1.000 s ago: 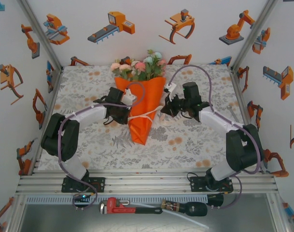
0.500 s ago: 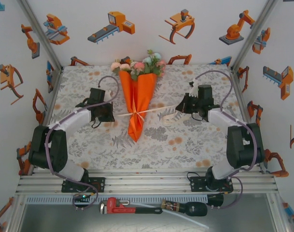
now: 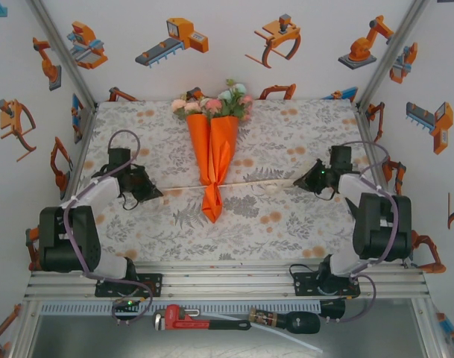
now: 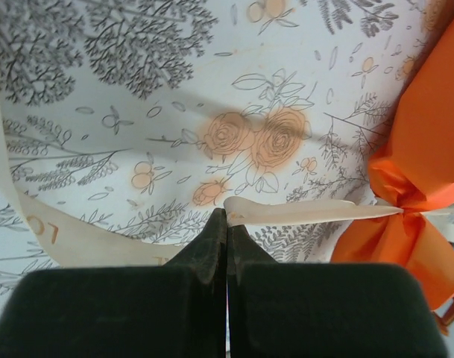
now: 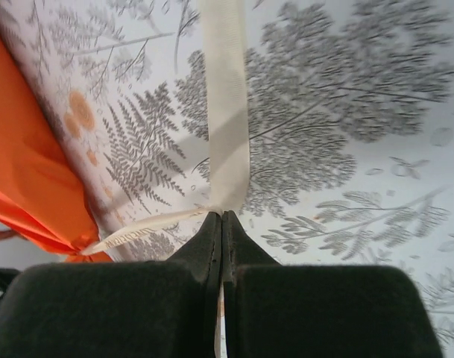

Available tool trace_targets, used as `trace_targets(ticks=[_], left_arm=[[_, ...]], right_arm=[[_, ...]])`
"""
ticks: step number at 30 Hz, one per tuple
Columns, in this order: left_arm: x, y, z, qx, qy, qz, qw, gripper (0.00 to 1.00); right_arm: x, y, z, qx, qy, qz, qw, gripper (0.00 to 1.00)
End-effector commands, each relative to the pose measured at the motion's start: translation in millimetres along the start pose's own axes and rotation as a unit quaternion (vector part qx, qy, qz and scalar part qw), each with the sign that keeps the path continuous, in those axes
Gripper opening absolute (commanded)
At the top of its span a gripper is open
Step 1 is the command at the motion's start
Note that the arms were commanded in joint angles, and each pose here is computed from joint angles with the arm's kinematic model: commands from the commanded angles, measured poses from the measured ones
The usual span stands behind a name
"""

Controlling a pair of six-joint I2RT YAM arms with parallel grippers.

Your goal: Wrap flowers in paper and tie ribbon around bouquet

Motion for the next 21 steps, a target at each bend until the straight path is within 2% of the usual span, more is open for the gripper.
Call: trace_targets(ticks=[1,3,4,6,10,13,18,21], left_arm=[[20,-17,45,0.101,-0.035,-0.062,0.992,0.0],[28,-19,10,0.003,0.016,-0.076,0.997,0.0],[32,-25,-12,-0.043,0.051,-0.09,0.994,0.0],[36,-42,-46,-0.086,0.117,-0.117,0.982,0.0],[33,-74,-112,-0.176,0.255,-0.154,0.938,0.0],[24,-79,-146,-0.201,0.323,-0.153,0.912,0.02],[15,-63,-182,-0.226,0.365,-0.135,0.893,0.04],[13,-54,-199,-0.234,0.373,-0.123,0.889,0.05]], right_arm=[[75,-35,-12,-0.046,0.008,-0.192,0.98,0.0],[60,-30,17,0.006,-0.046,-0.146,0.988,0.0],[46,-28,37,0.041,-0.085,-0.11,0.989,0.0],[15,-30,71,0.103,-0.155,-0.042,0.982,0.0],[-56,-44,119,0.205,-0.257,0.082,0.941,0.0],[-100,-54,141,0.252,-0.304,0.142,0.908,0.0],[-146,-65,184,0.313,-0.339,0.184,0.868,0.0],[-181,-76,222,0.362,-0.366,0.227,0.827,0.0]])
Point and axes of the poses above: each hand's point on the last joint's axis, 136 mm out from that joint toward the fingers, its own y axis out along the fingers, its own z axis along the line the jaws close on, x = y × z, the point moved 4 cm from there along -y, back along the fingers, and after that the axes turned 13 degrees about y, right-handed, at the moved point
